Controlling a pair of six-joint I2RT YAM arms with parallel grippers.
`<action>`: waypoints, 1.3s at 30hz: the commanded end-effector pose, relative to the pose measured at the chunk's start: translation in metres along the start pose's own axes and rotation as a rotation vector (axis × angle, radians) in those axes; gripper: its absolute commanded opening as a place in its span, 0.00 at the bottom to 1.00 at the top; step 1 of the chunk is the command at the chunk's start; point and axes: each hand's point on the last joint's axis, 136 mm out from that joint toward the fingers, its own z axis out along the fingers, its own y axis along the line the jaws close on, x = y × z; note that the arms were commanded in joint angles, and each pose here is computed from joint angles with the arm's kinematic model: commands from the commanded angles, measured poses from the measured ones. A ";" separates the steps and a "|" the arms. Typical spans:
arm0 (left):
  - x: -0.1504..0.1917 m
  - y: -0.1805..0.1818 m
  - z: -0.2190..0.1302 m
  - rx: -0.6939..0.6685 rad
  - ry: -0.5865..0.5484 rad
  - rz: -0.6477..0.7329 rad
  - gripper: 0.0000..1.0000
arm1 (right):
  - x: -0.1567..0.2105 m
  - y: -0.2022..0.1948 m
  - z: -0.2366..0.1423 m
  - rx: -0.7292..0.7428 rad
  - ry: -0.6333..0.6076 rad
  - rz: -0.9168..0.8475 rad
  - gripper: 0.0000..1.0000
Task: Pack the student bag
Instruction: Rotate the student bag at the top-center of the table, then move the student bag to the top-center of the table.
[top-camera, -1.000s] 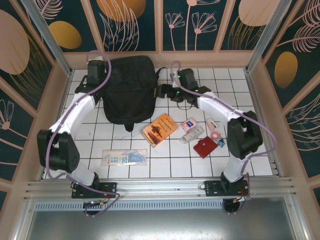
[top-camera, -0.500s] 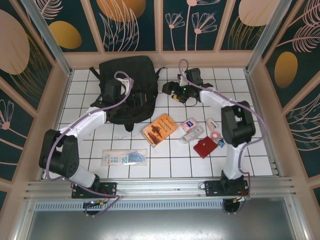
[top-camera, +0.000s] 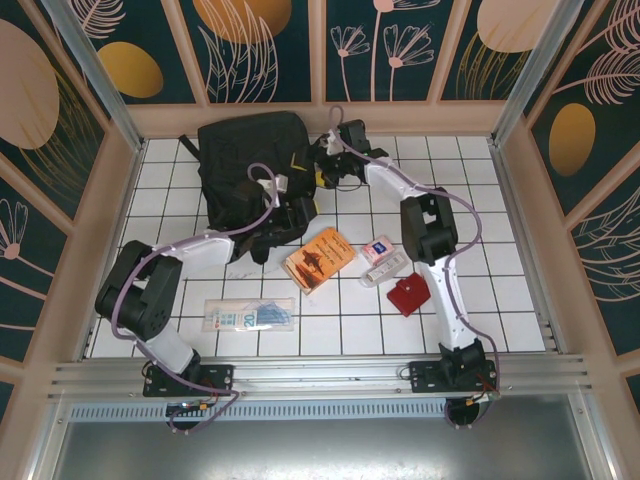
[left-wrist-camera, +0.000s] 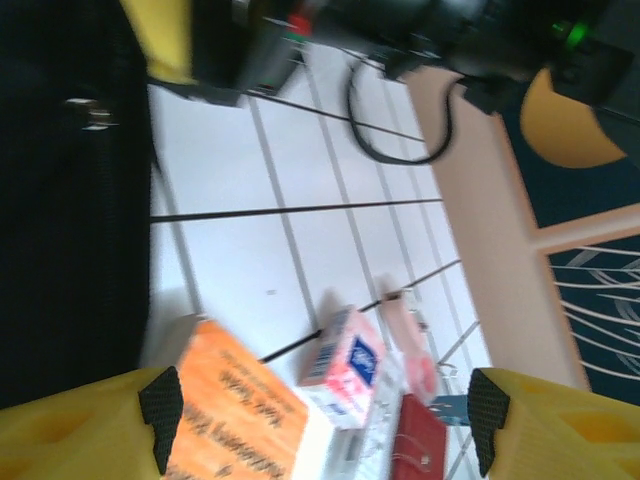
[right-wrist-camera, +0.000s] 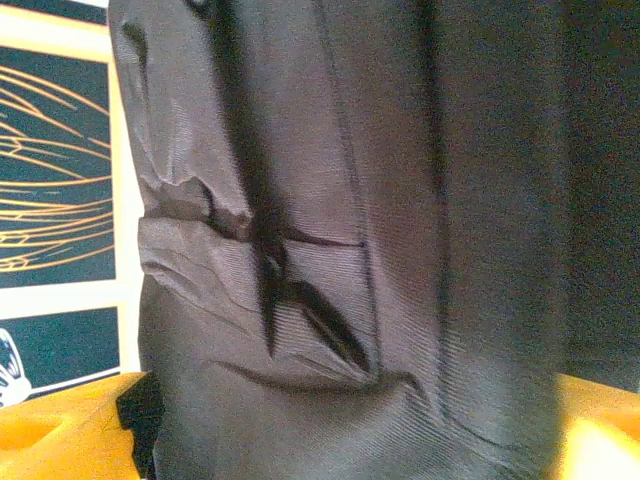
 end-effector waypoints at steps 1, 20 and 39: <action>0.003 -0.035 0.009 0.149 -0.002 -0.023 0.77 | 0.019 0.030 0.016 -0.078 0.094 -0.028 0.89; -0.070 0.034 -0.020 -0.288 0.101 0.403 0.47 | 0.009 0.015 -0.088 0.051 -0.055 -0.105 0.80; -0.051 0.093 -0.006 -0.400 0.160 0.360 0.32 | 0.071 -0.022 -0.090 0.115 0.020 -0.057 0.77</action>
